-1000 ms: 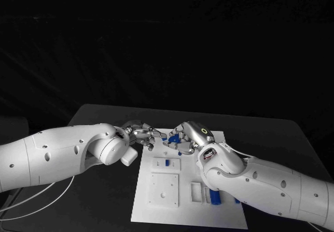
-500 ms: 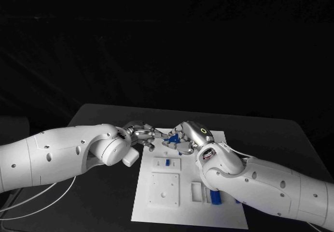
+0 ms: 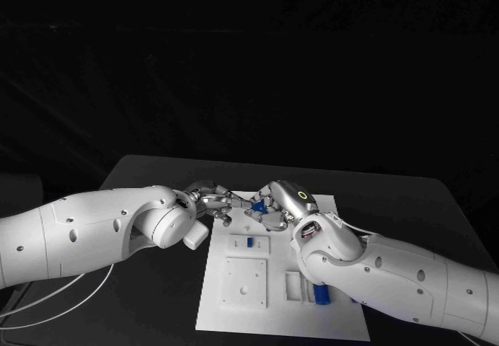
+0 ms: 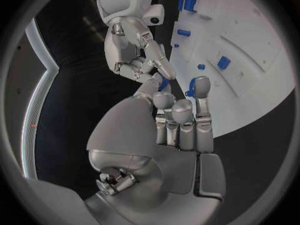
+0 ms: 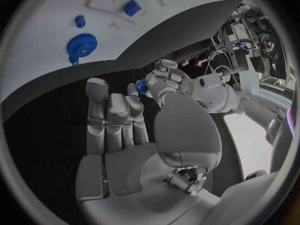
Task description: Assemble the parts on the task board
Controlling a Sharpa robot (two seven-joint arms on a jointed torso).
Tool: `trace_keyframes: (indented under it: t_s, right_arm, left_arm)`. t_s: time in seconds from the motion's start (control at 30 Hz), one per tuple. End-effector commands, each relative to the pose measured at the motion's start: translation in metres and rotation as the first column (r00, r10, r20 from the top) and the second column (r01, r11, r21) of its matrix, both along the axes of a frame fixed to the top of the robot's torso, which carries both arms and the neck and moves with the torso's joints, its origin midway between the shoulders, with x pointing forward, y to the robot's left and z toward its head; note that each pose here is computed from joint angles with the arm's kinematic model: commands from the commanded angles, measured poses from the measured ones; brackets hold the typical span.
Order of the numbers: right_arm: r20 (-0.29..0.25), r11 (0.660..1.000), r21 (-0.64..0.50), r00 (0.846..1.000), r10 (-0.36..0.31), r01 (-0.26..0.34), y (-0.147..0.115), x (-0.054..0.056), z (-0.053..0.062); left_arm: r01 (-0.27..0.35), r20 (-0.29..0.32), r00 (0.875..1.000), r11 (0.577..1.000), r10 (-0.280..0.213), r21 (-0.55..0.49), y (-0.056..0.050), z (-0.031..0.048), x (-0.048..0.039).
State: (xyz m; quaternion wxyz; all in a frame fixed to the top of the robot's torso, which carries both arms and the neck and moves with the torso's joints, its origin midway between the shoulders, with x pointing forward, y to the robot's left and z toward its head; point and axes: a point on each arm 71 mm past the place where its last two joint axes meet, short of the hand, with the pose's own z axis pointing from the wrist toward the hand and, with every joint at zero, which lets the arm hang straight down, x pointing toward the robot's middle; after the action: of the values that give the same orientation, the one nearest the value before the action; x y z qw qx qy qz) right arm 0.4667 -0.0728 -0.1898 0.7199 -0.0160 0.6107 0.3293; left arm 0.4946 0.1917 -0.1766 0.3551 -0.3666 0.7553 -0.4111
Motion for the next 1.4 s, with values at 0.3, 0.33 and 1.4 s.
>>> trace_keyframes:
  t_s: [0.3, 0.33, 1.4]
  right_arm:
    - [0.064, 1.0, 0.031, 0.998, 0.0, -0.002, -0.0051, -0.0005, 0.0039]
    - [0.068, 0.999, 0.034, 0.998, 0.0, -0.003, -0.0053, -0.0007, 0.0041]
    - [0.042, 0.997, -0.044, 0.997, 0.064, -0.062, -0.006, 0.0018, -0.0012]
  left_arm:
    - [0.008, -0.007, 1.0, 1.0, -0.008, -0.002, -0.001, -0.001, -0.0013]
    - [0.007, -0.008, 1.0, 1.0, -0.007, -0.001, -0.0007, -0.0011, -0.0012]
    - [0.06, -0.015, 0.998, 0.998, -0.06, 0.003, -0.0039, -0.0016, -0.0032]
